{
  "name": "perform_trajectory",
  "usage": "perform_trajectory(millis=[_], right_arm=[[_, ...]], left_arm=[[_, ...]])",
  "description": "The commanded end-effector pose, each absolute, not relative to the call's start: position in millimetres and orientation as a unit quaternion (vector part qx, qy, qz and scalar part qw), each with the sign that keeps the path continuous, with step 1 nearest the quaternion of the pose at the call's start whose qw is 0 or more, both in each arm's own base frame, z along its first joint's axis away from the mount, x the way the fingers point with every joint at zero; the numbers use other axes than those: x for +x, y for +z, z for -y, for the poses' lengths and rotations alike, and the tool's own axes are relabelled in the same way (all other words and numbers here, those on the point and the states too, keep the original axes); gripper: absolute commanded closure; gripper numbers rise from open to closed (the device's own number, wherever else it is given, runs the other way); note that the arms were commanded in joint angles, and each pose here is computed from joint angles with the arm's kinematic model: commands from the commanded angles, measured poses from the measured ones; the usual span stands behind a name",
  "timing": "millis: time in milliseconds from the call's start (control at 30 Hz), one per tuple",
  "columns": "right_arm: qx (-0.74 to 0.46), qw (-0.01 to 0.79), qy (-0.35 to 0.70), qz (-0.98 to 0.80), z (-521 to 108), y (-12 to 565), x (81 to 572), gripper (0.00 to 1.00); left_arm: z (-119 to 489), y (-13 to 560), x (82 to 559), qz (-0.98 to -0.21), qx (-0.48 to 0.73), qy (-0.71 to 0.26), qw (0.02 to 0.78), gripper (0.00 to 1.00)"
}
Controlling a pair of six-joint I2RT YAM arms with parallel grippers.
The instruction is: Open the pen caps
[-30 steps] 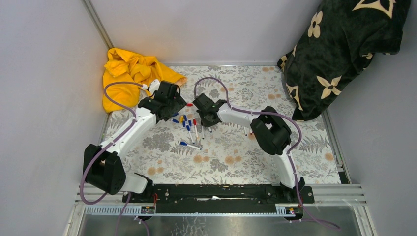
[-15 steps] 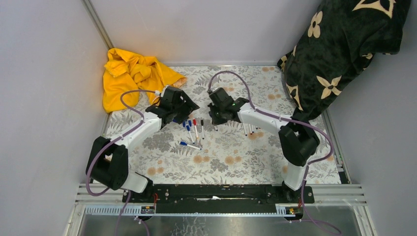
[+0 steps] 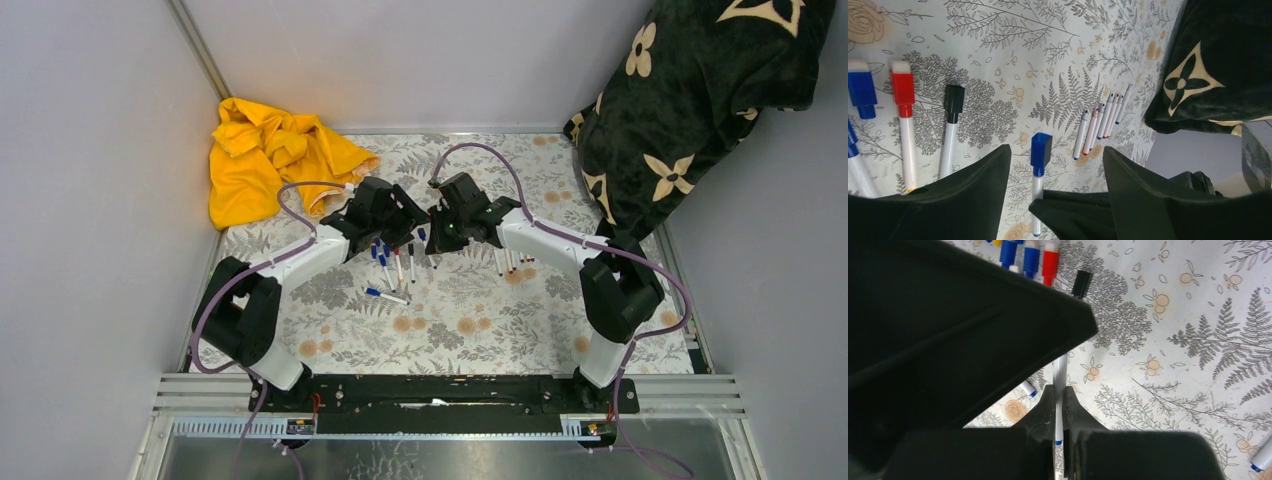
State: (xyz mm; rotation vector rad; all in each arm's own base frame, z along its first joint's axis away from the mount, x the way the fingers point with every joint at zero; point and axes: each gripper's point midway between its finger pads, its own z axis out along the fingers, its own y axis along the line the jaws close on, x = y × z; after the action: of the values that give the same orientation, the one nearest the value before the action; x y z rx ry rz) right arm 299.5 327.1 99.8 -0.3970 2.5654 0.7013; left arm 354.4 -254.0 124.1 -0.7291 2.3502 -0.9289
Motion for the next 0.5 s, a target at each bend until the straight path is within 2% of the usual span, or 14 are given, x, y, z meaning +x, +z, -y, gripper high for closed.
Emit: perform_trajectory(millis=[0,333,467], right_arm=[[-0.145,0.245,0.307,-0.908,-336.2,135.8,300.3,1.0],[-0.136,0.242,0.323,-0.905,-332.8,140.5,304.0,1.0],[-0.129,0.242,0.327,-0.904,-330.2,140.2,306.4,1.0]], left_arm=[[269.0,142.6,369.1,-0.846,-0.262,-0.378,0.27,0.28],[273.1,134.0,369.1,-0.846,-0.264,-0.385,0.259,0.48],[275.4,138.0,371.9,-0.842,-0.259,-0.394,0.264,0.52]])
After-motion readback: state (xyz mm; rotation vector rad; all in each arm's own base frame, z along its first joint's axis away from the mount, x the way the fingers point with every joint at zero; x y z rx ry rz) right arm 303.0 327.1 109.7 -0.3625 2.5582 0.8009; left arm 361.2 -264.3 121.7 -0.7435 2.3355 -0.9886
